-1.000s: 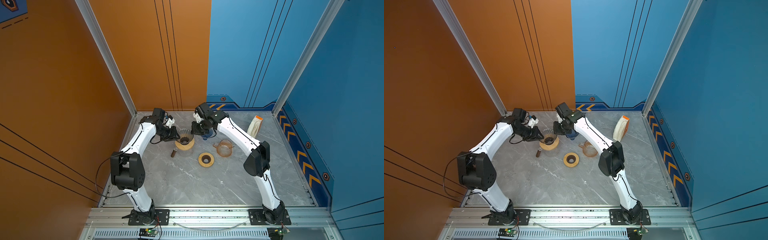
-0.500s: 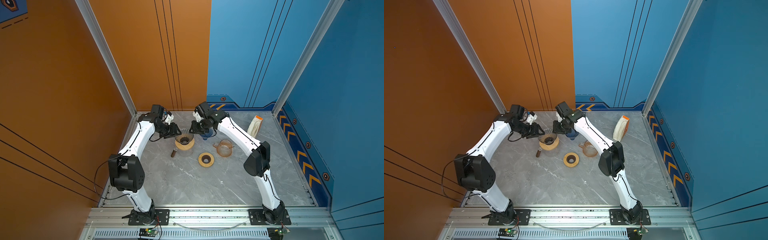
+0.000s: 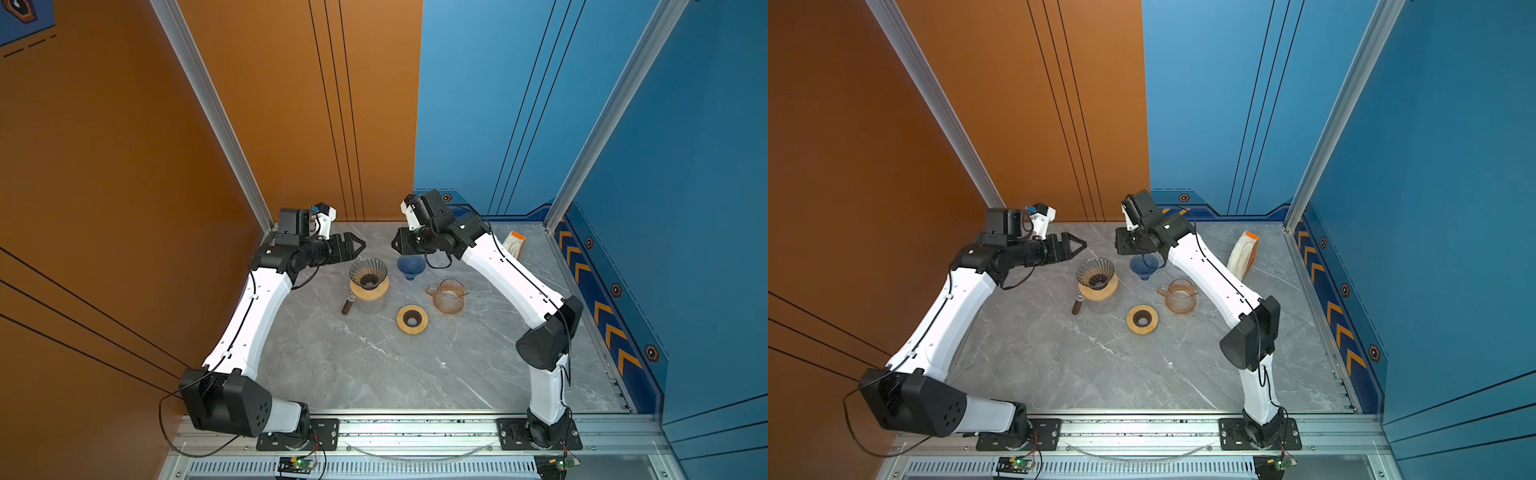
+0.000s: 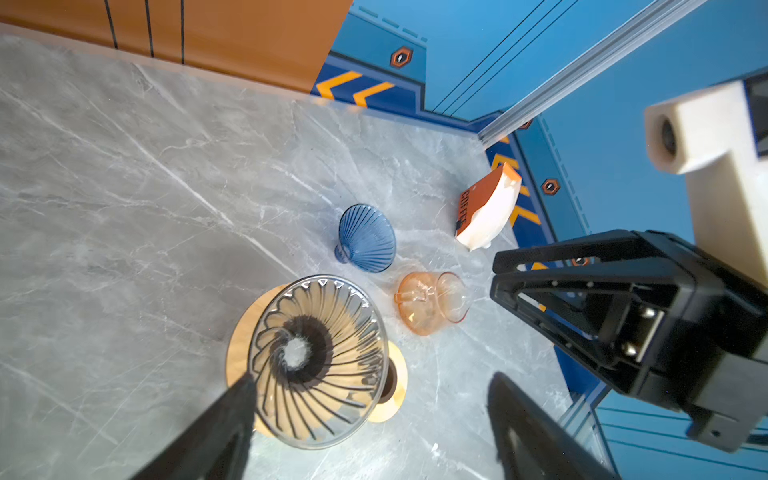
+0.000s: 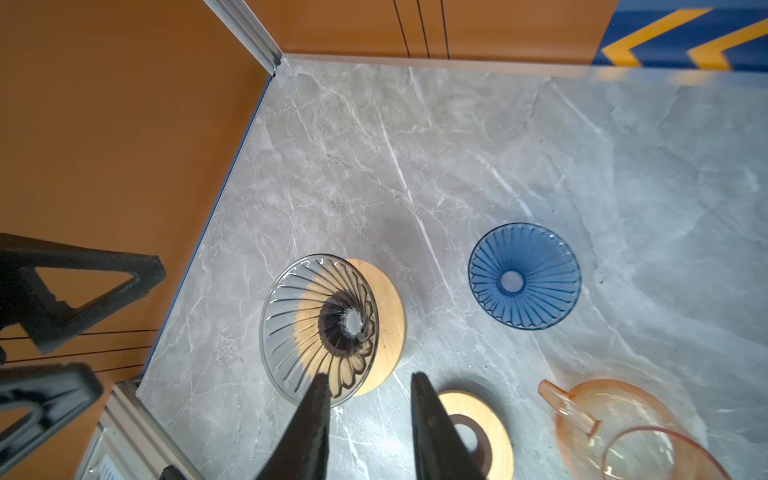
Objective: Place the coffee filter in the dripper
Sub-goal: 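Open both grippers and lift them off the dripper rim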
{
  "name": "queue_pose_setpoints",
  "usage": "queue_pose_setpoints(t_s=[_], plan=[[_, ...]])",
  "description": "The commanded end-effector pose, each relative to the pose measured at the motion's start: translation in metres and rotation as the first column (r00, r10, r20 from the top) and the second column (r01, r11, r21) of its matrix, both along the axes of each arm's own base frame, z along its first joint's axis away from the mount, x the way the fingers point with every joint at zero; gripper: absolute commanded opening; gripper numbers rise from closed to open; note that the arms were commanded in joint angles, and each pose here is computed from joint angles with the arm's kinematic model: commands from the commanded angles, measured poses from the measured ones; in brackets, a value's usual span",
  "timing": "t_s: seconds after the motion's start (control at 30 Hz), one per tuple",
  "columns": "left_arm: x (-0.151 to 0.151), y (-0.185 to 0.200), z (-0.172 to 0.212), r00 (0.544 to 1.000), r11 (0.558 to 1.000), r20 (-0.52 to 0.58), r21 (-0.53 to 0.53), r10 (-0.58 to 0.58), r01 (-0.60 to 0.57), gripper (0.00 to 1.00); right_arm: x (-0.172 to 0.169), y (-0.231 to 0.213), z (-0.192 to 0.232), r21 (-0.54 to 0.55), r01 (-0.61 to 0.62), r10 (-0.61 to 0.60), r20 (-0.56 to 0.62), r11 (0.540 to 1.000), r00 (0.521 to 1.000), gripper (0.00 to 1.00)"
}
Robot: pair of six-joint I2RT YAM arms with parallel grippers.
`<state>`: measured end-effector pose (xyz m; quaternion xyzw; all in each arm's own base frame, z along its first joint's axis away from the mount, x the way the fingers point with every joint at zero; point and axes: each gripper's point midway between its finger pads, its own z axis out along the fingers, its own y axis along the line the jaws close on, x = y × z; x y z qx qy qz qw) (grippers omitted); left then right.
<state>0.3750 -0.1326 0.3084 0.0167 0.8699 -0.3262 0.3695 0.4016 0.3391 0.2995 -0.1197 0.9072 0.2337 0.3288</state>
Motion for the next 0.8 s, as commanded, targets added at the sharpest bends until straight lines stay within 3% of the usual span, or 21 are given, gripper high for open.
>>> queue_pose_setpoints(t_s=[0.0, 0.2, 0.37, 0.77], plan=[[-0.007, -0.009, 0.025, 0.99, 0.999, 0.138, -0.039, -0.016, 0.021, 0.93, 0.01, -0.027, 0.022, -0.02, 0.084, -0.081, 0.133, 0.996, 0.988, 0.33], [-0.036, -0.018, 0.025, 0.971, 0.999, 0.233, 0.016, -0.044, 0.042, 1.0, 0.003, -0.087, 0.038, -0.064, 0.192, -0.174, 0.216, 0.979, 0.961, 0.34], [-0.052, -0.028, 0.013, 0.97, 0.997, 0.23, 0.034, -0.078, 0.072, 0.98, -0.008, -0.142, 0.02, -0.075, 0.288, -0.273, 0.17, 0.955, 0.947, 0.33], [-0.064, -0.06, -0.018, 0.973, 0.989, 0.182, 0.07, -0.143, 0.133, 0.98, -0.037, -0.289, -0.058, -0.163, 0.59, -0.594, 0.028, 0.791, 0.804, 0.3]])
